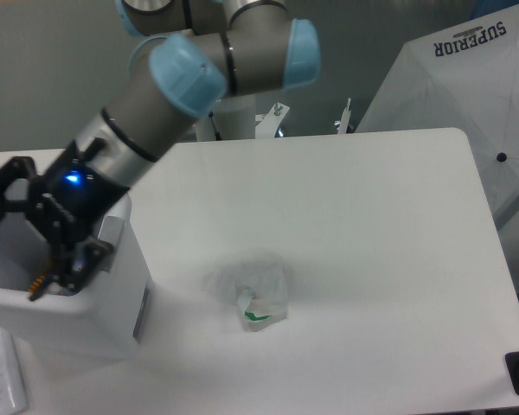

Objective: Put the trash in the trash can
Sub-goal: 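Open the gripper to drop the bottle into the bin, then move the open gripper over the crumpled white wrapper and lower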

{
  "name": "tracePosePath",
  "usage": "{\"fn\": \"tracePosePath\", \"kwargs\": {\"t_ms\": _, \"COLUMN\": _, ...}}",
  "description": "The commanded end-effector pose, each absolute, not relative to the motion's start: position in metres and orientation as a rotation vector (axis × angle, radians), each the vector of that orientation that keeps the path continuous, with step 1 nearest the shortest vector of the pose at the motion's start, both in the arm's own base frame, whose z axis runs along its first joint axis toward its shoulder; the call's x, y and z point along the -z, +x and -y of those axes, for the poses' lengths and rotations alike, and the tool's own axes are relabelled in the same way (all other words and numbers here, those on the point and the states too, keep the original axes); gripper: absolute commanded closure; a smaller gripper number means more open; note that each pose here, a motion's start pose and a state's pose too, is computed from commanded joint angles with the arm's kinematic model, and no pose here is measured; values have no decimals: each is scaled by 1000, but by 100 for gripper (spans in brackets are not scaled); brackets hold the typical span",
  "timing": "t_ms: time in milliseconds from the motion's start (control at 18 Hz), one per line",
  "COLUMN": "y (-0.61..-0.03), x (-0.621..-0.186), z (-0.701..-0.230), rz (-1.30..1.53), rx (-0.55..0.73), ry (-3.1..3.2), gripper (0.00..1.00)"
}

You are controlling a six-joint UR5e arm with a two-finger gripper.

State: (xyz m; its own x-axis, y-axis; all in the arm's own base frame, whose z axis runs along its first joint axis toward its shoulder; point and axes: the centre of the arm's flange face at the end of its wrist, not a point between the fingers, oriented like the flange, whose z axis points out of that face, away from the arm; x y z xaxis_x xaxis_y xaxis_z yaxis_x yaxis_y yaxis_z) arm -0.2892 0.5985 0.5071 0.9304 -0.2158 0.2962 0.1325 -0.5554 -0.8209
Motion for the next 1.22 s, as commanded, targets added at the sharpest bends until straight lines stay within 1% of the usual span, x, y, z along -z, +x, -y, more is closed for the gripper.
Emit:
{"fn": "tracePosePath", "kwargs": {"t_ms": 167, "y": -351, "x": -507, "z": -565, "rz": 53, "rx": 392, "ry": -2105, "gripper": 0}}
{"fn": "tracePosePath", "kwargs": {"t_ms": 333, "y": -406, "x": -495, "z": -527, "rz": 154, "rx": 341, "ry": -2102, "gripper": 0}}
{"fn": "tracePosePath", "kwargs": {"t_ms": 444, "y": -432, "x": -483, "z": -513, "rz": 181, "rx": 316, "ry": -2107, "gripper": 0}}
{"fn": "tracePosePath", "kwargs": {"t_ms": 556, "y": -455, "x": -460, "z": -495, "rz": 227, "rx": 316, "ry": -2117, "gripper": 0}}
{"fn": "tracePosePath", "kwargs": {"t_ms": 778, "y": -466, "x": -400, "z": -467, "rz": 231, "rx": 327, "ry": -2167, "gripper": 0}}
{"fn": "tracePosePath", "kwargs": {"t_ms": 944, "y": -463, "x": -358, "z": -456, "rz": 244, "rx": 248, "ry": -2318, "gripper": 0}}
{"fn": "tracePosePath", "kwargs": {"t_ms": 1056, "y": -458, "x": -327, "z": -452, "rz": 289, "rx": 212, "ry": -2441, "gripper": 0}}
{"fn": "tracePosePath", "kwargs": {"t_ms": 1222, "y": -438, "x": -291, "z": -465, "rz": 282, "rx": 184, "ry": -2589, "gripper": 0}}
